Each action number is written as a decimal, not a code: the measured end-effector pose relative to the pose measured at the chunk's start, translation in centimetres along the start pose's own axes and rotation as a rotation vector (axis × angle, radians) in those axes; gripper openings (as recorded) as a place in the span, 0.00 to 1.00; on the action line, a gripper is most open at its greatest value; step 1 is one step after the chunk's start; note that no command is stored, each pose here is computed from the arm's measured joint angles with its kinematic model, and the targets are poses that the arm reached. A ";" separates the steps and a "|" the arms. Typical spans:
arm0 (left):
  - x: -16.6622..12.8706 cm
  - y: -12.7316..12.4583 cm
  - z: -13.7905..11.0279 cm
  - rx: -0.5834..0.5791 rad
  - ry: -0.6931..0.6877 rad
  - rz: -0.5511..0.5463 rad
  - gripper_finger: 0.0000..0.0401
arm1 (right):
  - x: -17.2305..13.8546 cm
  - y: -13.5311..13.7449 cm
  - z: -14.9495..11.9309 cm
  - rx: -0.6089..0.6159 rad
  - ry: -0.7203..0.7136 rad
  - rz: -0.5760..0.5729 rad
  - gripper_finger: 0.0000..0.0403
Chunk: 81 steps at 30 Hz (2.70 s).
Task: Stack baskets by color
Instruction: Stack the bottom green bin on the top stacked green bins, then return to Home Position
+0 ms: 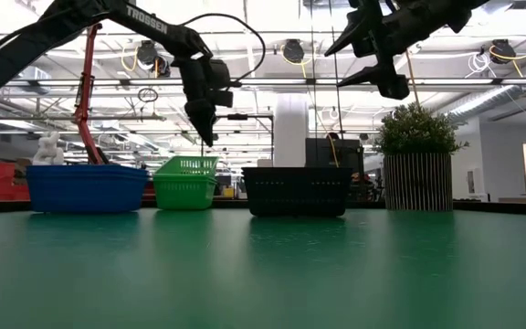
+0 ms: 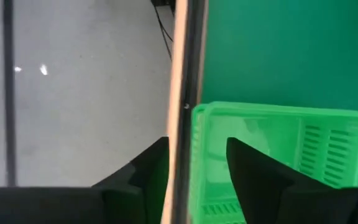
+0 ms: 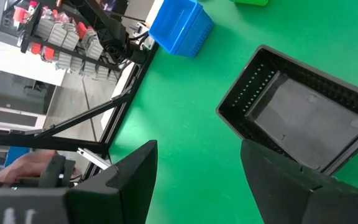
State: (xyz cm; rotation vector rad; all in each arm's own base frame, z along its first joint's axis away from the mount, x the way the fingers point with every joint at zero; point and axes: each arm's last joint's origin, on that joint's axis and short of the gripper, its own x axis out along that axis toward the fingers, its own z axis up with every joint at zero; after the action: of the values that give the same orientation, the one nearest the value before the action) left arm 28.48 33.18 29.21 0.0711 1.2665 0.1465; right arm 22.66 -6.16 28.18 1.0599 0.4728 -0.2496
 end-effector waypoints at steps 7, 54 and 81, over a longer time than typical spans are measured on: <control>2.1 -0.7 -0.6 -0.078 0.052 -0.051 0.16 | 0.0 0.0 0.0 0.000 -0.001 -0.001 0.56; -21.7 -21.0 -2.0 -0.273 -0.602 0.003 0.00 | -5.2 3.4 0.8 -0.855 -0.366 0.156 0.01; -21.3 -25.4 -7.9 -0.375 -0.729 0.030 0.05 | -10.3 3.2 -1.7 -1.173 -0.389 0.241 0.00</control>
State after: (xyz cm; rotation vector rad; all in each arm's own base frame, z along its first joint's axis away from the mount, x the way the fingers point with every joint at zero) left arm 16.46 4.72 43.60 -0.1691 0.4971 0.3469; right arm 14.53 -3.41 34.99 -0.0946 0.0753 0.0592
